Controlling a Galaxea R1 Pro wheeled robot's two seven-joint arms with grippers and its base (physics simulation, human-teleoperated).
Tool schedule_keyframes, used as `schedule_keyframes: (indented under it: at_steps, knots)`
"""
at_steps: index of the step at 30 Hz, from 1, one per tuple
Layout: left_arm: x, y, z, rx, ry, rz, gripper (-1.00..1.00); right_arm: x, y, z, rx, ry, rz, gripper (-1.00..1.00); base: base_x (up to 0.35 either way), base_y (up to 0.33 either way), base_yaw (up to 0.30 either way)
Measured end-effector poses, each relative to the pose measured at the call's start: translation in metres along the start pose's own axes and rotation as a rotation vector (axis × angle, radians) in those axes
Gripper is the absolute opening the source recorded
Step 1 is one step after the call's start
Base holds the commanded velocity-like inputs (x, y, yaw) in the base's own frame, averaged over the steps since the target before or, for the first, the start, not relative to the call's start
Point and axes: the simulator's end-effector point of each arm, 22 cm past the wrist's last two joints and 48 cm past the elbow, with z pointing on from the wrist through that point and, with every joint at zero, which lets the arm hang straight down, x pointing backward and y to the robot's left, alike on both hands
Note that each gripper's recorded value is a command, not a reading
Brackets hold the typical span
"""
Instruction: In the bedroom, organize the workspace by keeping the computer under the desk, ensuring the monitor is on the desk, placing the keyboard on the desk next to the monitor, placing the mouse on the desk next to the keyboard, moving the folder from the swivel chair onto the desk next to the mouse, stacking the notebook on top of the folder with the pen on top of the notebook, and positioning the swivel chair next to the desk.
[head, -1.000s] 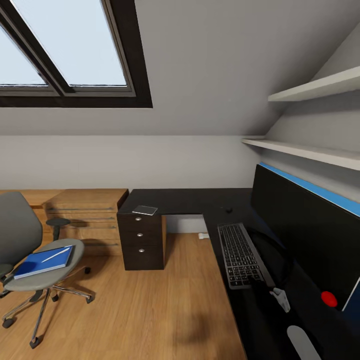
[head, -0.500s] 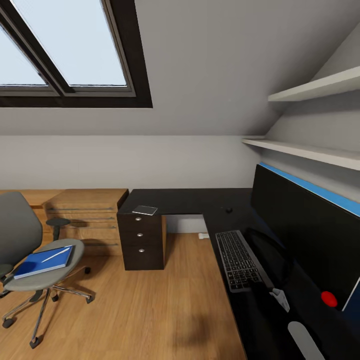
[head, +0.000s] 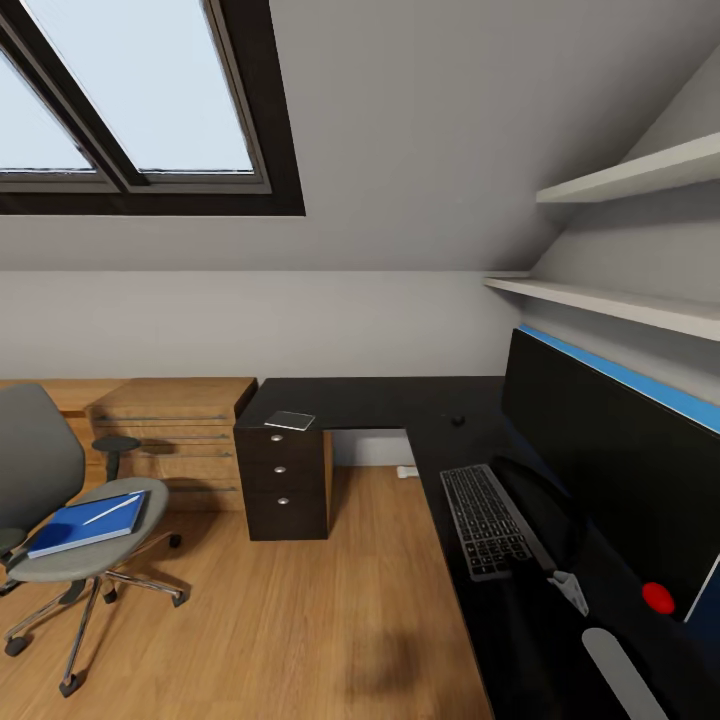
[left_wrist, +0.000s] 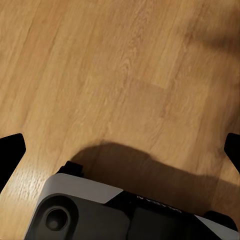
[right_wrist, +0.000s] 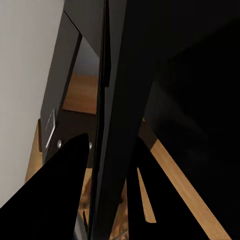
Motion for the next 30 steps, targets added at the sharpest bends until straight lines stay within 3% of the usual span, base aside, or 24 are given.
schedule_keyframes:
  at_steps: [16,22,30]
  knots:
    - [-0.0005,0.0006,0.0001,-0.001,-0.001,0.000,1.00,-0.0013,0.0050,0.0009,-0.010,-0.008,0.004,-1.00,0.000,0.004,0.000]
    - [-0.0004,0.0009,-0.0001,-0.001,-0.001,0.001,1.00,-0.0003,0.0047,0.0008,-0.009,-0.005,0.005,-1.00,0.136,0.201,0.000]
    - [-0.0007,0.0008,0.0000,-0.001,-0.002,0.002,1.00,-0.0011,0.0040,0.0007,-0.008,-0.006,0.003,-1.00,0.110,0.010,0.000]
